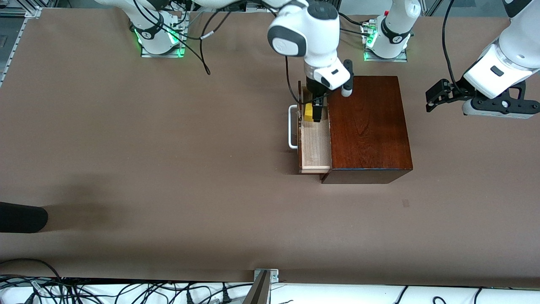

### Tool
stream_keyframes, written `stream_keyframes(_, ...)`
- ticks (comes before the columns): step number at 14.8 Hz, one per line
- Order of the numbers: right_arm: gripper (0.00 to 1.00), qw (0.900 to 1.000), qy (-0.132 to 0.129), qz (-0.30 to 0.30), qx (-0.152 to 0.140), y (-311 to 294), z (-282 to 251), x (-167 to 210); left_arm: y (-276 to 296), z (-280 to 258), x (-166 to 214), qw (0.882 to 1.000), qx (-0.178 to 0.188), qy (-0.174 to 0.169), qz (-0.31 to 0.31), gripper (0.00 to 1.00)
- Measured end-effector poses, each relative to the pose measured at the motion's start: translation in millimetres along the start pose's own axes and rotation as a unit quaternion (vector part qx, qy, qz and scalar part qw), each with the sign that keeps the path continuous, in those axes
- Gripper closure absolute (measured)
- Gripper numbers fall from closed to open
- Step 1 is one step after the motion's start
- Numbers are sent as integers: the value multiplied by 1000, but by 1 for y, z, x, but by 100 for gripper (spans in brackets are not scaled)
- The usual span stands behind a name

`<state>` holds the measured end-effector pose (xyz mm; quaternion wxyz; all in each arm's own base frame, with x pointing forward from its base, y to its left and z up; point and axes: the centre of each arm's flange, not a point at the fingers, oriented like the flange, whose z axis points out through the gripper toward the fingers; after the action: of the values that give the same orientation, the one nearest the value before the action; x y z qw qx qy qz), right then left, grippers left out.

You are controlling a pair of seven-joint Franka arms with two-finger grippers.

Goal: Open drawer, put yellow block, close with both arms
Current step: 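Lower the cube into the drawer and open the right gripper, then push the drawer shut with the left gripper while the right gripper withdraws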

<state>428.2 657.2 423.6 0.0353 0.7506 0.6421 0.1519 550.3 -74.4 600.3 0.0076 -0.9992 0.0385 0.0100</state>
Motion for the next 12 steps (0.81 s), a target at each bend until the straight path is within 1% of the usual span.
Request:
stream_keyframes(1, 0, 1000, 7, 12, -7, 16, -22, -4, 0, 1, -2, 1000, 1, -9, 0, 0)
stream_keyframes(2, 0, 1000, 8, 24, -13, 33, -42, -12, 0, 2, -4, 1000, 1, -17, 1, 0)
stream_keyframes(4, 0, 998, -8, 51, -19, 68, -66, -35, 1, 2, -5, 1000, 1, -23, 2, 0)
stream_keyframes(5, 0, 997, -11, 68, -22, 89, -76, -49, 3, 1, -6, 1000, 0, -26, 4, 0)
stream_keyframes(6, 0, 996, -11, 88, -25, 112, -85, -64, 8, 2, -9, 999, -6, -34, 7, 0)
stream_keyframes(8, 0, 990, -2, 136, -23, 161, -102, -99, 25, 5, -14, 998, -16, -56, 22, 0)
stream_keyframes(9, 0, 986, 5, 165, -15, 188, -106, -121, 40, 7, -18, 997, -17, -67, 41, 0)
stream_keyframes(10, 0, 981, 14, 196, -4, 214, -108, -143, 58, 9, -23, 994, -17, -75, 76, 0)
stream_keyframes(11, 0, 974, 22, 224, 6, 238, -113, -167, 77, 10, -26, 989, -18, -80, 127, 0)
stream_keyframes(12, 0, 968, 26, 249, 9, 260, -121, -192, 93, 13, -29, 979, -20, -84, 186, 0)
